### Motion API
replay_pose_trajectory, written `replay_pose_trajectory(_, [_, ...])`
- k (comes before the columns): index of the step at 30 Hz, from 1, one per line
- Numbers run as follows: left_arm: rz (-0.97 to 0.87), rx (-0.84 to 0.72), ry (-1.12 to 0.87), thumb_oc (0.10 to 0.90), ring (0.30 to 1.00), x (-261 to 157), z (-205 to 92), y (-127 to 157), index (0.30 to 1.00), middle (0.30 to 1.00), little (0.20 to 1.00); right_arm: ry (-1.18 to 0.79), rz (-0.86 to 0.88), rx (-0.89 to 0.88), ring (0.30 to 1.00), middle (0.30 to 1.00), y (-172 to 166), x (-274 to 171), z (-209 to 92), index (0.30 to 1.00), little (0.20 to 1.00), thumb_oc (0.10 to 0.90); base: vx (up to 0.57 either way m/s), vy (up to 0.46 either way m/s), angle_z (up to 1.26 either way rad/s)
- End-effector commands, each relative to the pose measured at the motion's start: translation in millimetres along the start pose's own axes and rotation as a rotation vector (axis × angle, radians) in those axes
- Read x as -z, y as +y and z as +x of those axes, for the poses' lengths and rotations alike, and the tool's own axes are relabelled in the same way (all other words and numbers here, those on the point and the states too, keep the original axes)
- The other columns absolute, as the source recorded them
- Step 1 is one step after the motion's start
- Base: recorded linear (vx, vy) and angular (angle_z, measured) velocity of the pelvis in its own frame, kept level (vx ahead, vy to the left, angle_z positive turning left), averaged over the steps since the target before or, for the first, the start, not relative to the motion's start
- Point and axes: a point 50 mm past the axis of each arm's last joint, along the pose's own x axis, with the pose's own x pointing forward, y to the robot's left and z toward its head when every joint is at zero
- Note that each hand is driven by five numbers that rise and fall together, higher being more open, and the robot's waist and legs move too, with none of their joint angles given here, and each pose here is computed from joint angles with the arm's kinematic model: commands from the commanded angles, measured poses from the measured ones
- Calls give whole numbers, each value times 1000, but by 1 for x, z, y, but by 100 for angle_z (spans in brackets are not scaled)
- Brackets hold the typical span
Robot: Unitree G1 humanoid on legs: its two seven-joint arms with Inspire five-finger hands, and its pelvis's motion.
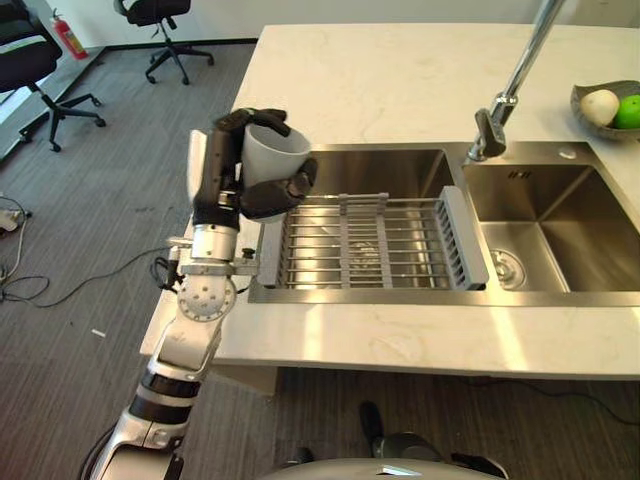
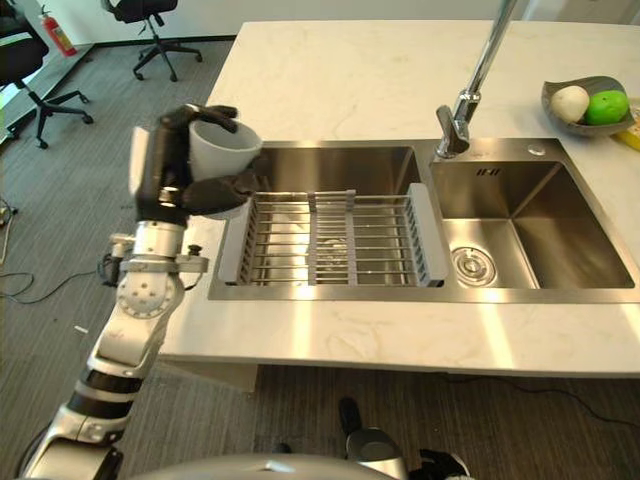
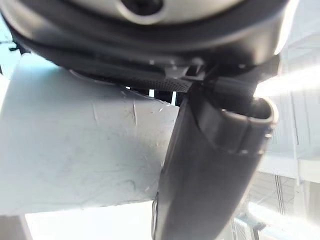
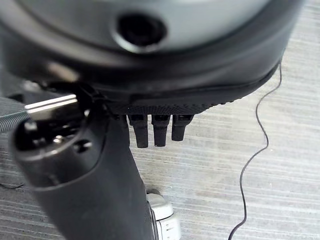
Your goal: Place the dishes in the dishwasher.
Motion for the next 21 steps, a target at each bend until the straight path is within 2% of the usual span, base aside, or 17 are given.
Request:
replay_pose_trajectory(1, [-17, -215, -261, 400, 300, -39, 16, 33, 300, 300, 300, 33, -22, 22, 900, 900, 1, 16, -2, 900, 900, 800, -5, -31, 16])
replay_pose_trajectory(2, [-14, -281, -229, 400, 300, -33, 7, 44, 300, 300, 300, 27, -19, 26, 900, 900, 2, 15, -2, 900, 900, 800, 0, -34, 15])
replay_pose_trajectory(9, [94, -450, -195, 400, 300, -26, -18, 78, 300, 300, 300, -17, -30, 71, 900, 900, -11, 3, -1, 900, 900, 800, -77, -55, 40])
replay_pose_trajectory(16, [92, -465, -262, 400, 300, -37, -7, 74, 300, 300, 300, -74, -93, 132, 900, 900, -30, -14, 0, 900, 900, 800, -195, -85, 102])
replay_pose_trajectory(18, [91, -460, -303, 400, 300, -43, -3, 68, 300, 300, 300, -86, -35, 157, 900, 900, -35, -13, -1, 900, 900, 800, -312, -8, 153])
replay_pose_trajectory(19, [107, -449, -391, 400, 300, -57, 5, 61, 300, 300, 300, -96, 101, 165, 900, 900, -31, -10, -2, 900, 900, 800, -262, 50, 249])
replay_pose_trajectory(21, [111, -447, -465, 400, 300, -68, 11, 55, 300, 300, 300, -84, 162, 154, 900, 900, -23, -5, -2, 900, 900, 800, -207, 116, 227])
